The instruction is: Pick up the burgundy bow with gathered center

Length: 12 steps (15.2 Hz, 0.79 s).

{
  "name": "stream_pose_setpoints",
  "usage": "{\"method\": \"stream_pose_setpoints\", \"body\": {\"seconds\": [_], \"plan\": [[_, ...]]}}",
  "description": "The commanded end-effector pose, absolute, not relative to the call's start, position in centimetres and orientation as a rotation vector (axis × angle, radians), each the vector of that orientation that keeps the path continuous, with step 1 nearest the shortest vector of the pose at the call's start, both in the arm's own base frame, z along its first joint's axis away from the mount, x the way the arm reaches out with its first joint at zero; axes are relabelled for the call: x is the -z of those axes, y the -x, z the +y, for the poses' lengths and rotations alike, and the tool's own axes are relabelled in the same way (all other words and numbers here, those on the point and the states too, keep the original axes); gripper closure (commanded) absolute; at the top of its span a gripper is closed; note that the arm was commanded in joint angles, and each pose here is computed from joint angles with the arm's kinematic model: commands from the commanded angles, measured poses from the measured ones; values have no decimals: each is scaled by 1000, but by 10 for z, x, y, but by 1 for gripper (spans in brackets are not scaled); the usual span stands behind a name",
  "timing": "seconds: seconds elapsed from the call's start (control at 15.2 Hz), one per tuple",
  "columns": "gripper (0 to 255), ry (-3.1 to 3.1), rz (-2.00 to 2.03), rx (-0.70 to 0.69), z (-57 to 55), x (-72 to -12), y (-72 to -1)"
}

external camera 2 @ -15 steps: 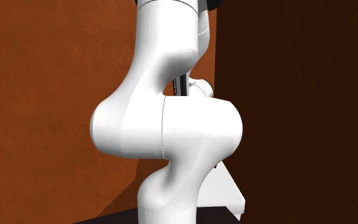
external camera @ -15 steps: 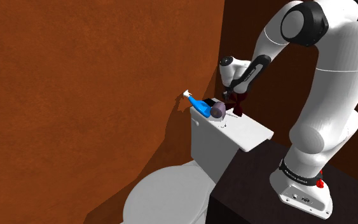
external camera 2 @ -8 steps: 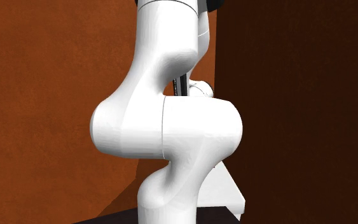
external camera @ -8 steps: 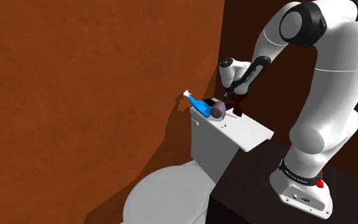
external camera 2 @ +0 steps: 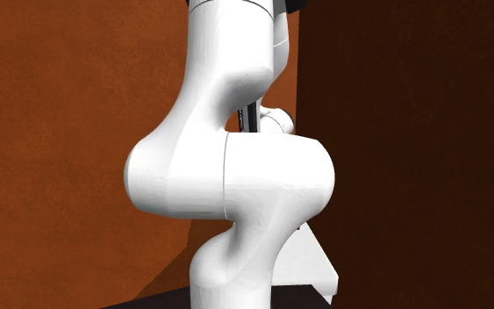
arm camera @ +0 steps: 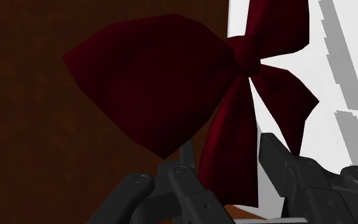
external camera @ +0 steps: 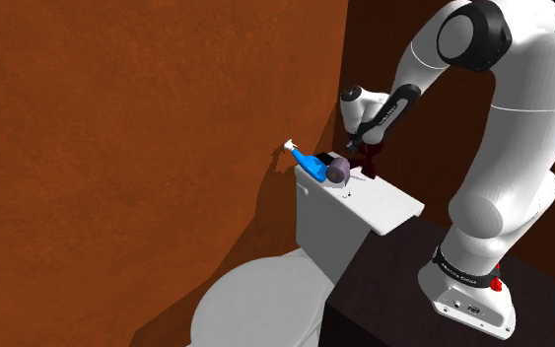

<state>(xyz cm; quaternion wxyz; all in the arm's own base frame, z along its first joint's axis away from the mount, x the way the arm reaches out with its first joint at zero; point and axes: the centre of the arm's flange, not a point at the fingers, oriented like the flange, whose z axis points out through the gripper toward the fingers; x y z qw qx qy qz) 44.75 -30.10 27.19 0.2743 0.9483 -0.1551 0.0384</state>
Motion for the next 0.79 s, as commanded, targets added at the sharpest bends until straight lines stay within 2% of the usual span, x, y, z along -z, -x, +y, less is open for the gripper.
{"method": "stream_pose_setpoints", "body": {"seconds": [0.0,0.73], "plan": [[255,-2550,-417,-103,-301,-282,-447],[255,-2550,-417,-103,-301,-340,-447]]}}
